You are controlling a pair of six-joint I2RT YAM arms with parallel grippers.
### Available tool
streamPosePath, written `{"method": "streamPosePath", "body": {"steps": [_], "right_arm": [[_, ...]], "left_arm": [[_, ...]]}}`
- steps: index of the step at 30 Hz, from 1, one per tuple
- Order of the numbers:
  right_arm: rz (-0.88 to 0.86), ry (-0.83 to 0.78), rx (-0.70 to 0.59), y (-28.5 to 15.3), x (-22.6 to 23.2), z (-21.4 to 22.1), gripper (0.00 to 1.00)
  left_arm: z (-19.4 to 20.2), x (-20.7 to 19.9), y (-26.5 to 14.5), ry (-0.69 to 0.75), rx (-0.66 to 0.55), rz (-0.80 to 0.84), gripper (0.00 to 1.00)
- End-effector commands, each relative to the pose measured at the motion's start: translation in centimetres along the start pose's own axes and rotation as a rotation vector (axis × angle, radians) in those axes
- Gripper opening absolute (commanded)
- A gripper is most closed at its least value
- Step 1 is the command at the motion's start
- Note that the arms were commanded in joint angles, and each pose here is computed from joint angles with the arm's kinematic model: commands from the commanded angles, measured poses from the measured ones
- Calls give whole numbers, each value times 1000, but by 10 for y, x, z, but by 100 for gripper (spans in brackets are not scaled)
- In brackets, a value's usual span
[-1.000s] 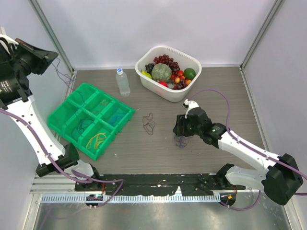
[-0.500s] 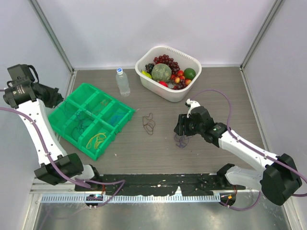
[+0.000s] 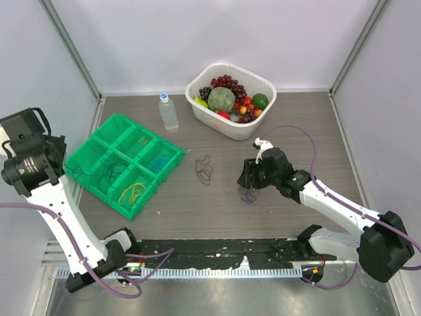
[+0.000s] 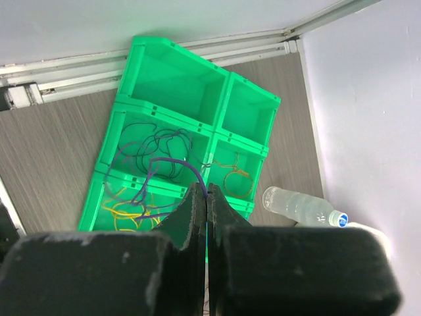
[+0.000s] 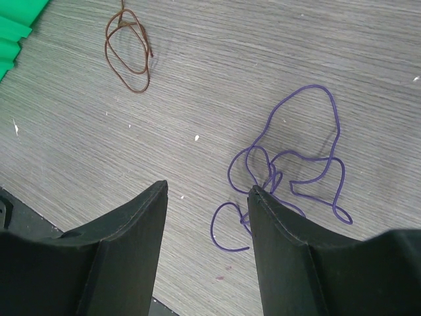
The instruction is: Untangle the cables
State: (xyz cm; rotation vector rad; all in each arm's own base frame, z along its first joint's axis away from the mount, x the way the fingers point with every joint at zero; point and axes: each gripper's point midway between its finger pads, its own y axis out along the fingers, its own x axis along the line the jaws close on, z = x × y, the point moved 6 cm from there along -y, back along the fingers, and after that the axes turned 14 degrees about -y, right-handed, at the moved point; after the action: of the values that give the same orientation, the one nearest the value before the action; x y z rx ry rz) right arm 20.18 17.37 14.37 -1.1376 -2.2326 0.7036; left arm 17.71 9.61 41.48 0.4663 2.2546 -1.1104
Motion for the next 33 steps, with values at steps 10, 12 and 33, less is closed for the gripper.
{"method": "streamPosePath", "body": {"steps": [10,12,33], "right_arm": [[-15,-6,-60,-2,1,-8,57],[-9,-4,-64,-2,-1,-8,57],[24,17,-64,-2,-11,-10,57]], "left_arm": [[59,3,80,-56,178,-75,0],[66,-1,96,-46,126,-46,0],[142,50,195,85,161,11,0]]}}
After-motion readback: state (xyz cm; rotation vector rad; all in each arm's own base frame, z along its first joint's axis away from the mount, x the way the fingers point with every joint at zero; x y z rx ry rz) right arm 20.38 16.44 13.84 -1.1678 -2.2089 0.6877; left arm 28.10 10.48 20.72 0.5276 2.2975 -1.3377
